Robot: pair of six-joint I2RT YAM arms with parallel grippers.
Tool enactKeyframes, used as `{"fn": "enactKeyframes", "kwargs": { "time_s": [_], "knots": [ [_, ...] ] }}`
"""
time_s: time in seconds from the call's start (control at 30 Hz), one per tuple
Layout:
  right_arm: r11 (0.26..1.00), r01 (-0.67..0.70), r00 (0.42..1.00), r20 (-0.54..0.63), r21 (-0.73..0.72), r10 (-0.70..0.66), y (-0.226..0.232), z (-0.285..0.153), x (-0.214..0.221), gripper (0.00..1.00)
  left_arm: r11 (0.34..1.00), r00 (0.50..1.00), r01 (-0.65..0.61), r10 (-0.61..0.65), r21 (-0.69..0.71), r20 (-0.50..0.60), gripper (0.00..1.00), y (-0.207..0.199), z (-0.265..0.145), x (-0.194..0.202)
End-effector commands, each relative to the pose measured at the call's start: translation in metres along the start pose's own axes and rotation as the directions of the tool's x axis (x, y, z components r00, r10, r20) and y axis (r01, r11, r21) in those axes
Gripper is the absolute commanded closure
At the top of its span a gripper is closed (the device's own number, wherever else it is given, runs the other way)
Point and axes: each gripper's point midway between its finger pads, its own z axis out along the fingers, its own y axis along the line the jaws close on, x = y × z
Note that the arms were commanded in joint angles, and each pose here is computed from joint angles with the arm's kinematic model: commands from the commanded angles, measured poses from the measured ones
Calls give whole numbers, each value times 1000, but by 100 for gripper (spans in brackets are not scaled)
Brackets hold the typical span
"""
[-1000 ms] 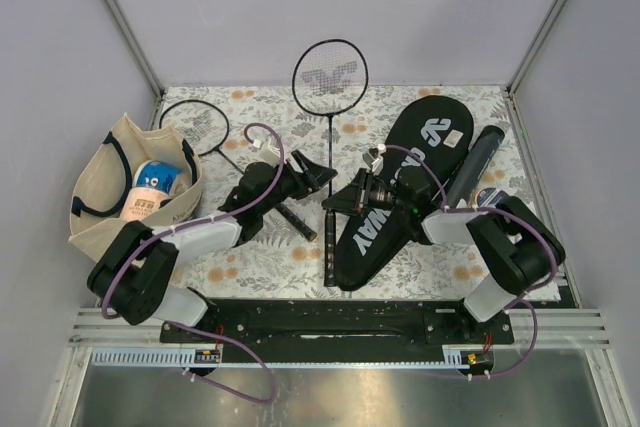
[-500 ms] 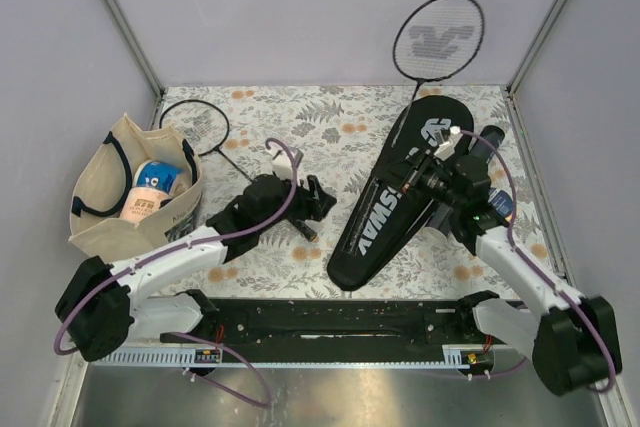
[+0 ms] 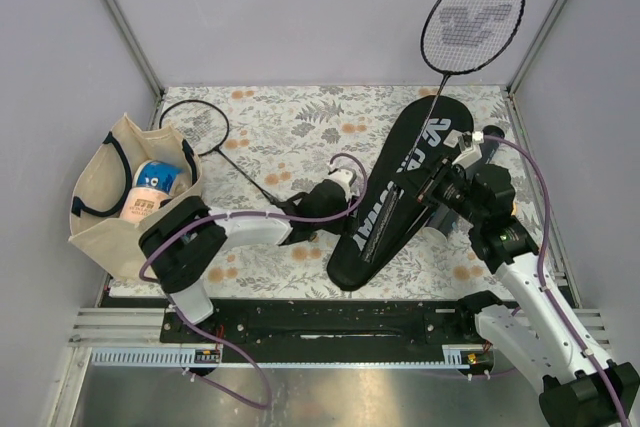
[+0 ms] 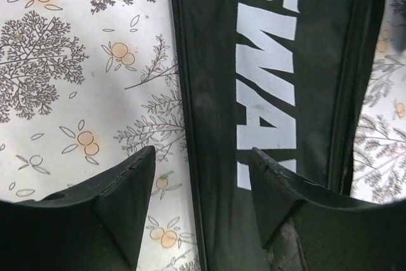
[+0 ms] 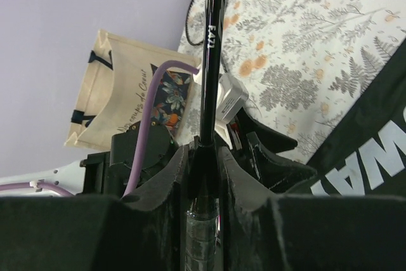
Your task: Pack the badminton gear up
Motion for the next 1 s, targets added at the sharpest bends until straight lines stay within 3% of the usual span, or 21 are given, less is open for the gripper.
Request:
{"fn": "enactKeyframes", "kwargs": {
  "time_s": [0.0,0.23,0.33,0.47,0.63,0.8,0.97],
  "knots": [
    [997,80,996,40,3,-80,6,-5,-12,100,1000,997,-12,12,-1,71,37,-8,13,-27],
    [997,72,997,23,14,-72,-1,1,-8,100,999,1000,23,-23,-35,-19,49,-1,32,3],
    [998,66,998,21,11,-66,-2,2,-8,100,999,998,34,-36,-42,-48,66,2,33,12],
    [998,69,998,16,8,-69,-1,3,-7,100,992,994,50,-60,-118,-90,100,14,21,17],
    [998,53,998,-14,15,-53,-10,5,3,100,948,981,188,-194,-258,1,100,44,-11,5],
    [999,38,998,-41,38,-37,-23,5,14,100,844,907,422,-395,-332,147,100,79,-33,1],
    [998,33,998,-55,47,-30,-27,4,19,100,751,844,536,-478,-387,241,100,98,-43,4]
  ]
}}
